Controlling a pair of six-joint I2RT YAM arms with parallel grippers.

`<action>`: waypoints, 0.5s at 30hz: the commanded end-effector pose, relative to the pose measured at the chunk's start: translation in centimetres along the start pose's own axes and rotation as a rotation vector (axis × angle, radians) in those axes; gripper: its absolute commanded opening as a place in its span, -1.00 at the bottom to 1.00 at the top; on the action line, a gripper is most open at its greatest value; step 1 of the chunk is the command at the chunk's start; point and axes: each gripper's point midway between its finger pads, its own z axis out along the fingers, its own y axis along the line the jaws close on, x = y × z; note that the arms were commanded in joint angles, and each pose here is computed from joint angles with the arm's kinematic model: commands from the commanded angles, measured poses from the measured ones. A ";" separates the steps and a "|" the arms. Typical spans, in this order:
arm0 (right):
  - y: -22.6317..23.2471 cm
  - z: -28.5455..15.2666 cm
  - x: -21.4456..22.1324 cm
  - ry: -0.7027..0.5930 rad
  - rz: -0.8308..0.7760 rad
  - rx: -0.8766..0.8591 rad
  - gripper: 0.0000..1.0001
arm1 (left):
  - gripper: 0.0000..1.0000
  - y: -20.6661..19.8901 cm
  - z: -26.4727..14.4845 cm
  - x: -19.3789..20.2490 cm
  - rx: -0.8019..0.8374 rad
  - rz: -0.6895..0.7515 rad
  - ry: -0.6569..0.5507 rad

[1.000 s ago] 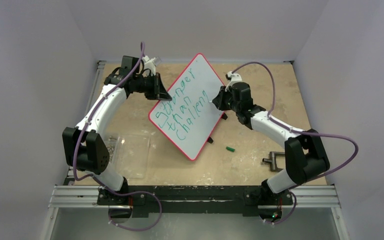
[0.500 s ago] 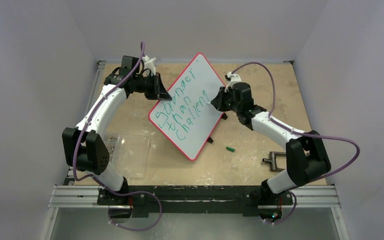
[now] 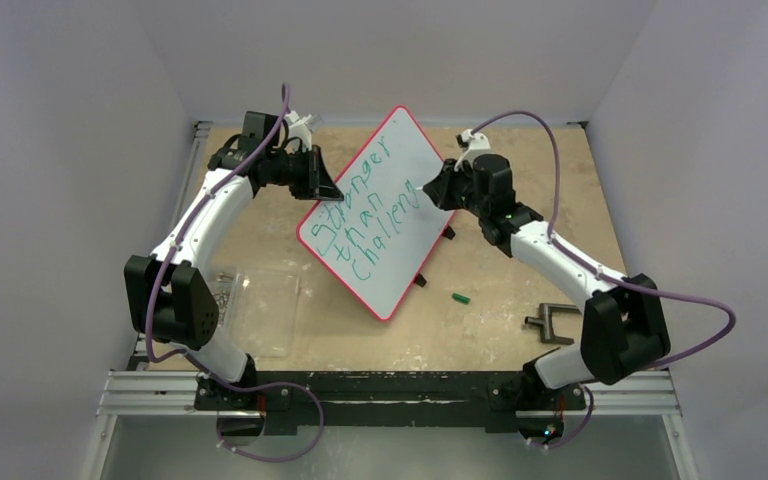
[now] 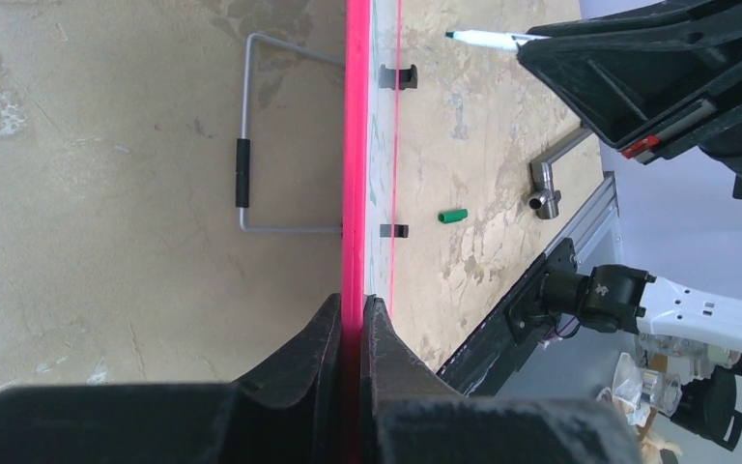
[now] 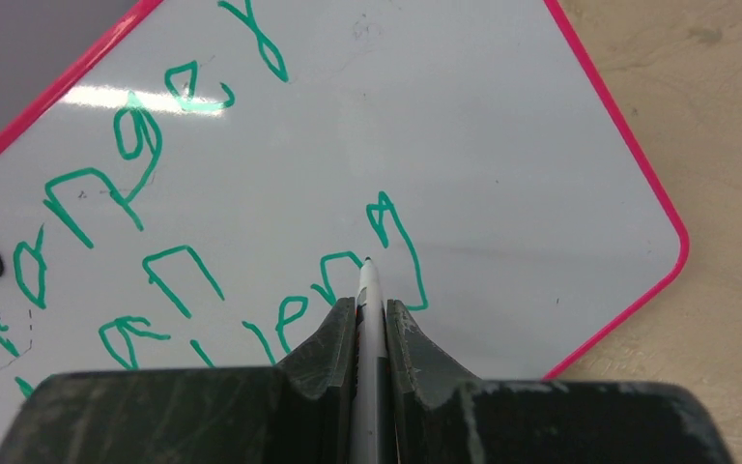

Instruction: Write a sentence on the whiteboard

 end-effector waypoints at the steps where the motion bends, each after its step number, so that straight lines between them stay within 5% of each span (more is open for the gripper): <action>1: -0.2 -0.7 -3.9 -0.098 -0.012 0.018 -1.00 | -1.00 0.3 -1.5 -1.9 -0.076 0.094 -0.090; 15: -0.6 1.4 -3.9 -0.091 0.008 0.011 -1.00 | -1.00 0.3 -1.5 -1.8 -0.073 0.092 -0.088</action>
